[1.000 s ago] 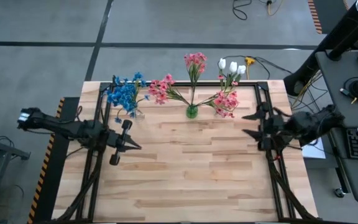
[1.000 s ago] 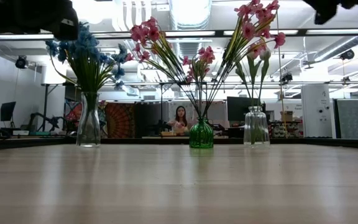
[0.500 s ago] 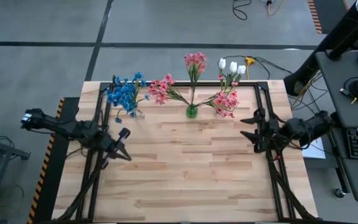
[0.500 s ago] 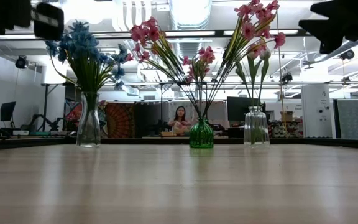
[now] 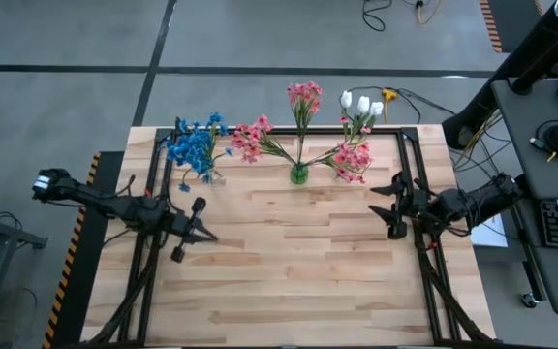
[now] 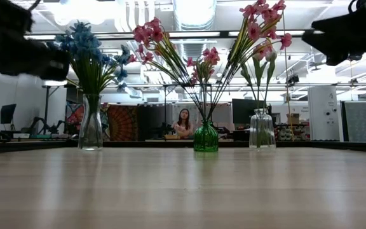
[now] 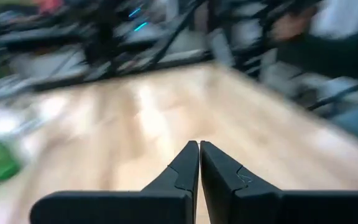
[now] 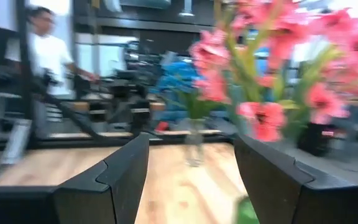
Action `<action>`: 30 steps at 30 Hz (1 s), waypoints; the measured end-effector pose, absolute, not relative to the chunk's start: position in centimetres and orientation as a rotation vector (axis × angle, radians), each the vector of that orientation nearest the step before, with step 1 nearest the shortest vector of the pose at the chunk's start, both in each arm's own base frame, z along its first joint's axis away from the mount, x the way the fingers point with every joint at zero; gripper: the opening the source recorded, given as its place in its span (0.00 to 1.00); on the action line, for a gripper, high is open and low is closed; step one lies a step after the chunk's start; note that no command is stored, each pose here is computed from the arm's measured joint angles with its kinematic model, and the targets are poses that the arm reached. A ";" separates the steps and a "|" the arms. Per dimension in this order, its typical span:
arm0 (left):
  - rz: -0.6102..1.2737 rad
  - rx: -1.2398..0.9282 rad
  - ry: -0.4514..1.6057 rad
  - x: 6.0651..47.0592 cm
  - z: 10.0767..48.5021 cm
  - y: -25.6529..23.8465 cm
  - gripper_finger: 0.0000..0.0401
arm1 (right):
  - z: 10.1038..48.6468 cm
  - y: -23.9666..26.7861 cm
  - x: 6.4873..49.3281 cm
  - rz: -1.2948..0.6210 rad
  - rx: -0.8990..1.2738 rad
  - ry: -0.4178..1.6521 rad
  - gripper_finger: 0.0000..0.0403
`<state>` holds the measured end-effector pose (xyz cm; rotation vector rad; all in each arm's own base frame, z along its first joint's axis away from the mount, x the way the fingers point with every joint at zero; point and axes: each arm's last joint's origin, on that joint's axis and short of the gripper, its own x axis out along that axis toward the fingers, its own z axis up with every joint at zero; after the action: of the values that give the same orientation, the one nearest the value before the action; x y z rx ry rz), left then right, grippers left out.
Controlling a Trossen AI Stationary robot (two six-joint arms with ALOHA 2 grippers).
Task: Sort flowers into vase by color
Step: Return to Home Position
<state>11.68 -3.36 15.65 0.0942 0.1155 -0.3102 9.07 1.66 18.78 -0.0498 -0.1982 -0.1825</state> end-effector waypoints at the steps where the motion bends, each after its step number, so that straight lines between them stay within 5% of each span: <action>1: -0.260 0.103 0.138 11.7 15.4 -3.2 0.00 | 18.7 1.6 9.1 -0.215 -0.057 -0.190 0.57; 14: -0.107 -0.158 0.179 11.9 15.2 -2.9 0.00 | 18.6 1.4 9.1 -0.288 -0.104 -0.160 0.57; 30: -0.102 -0.142 0.225 12.3 15.0 -3.0 0.00 | 18.6 1.4 9.1 -0.286 -0.079 -0.163 0.57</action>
<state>12.27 -2.97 14.97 -0.1424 0.2252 -0.1024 9.12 1.41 18.56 -0.0794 -0.1631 -0.2856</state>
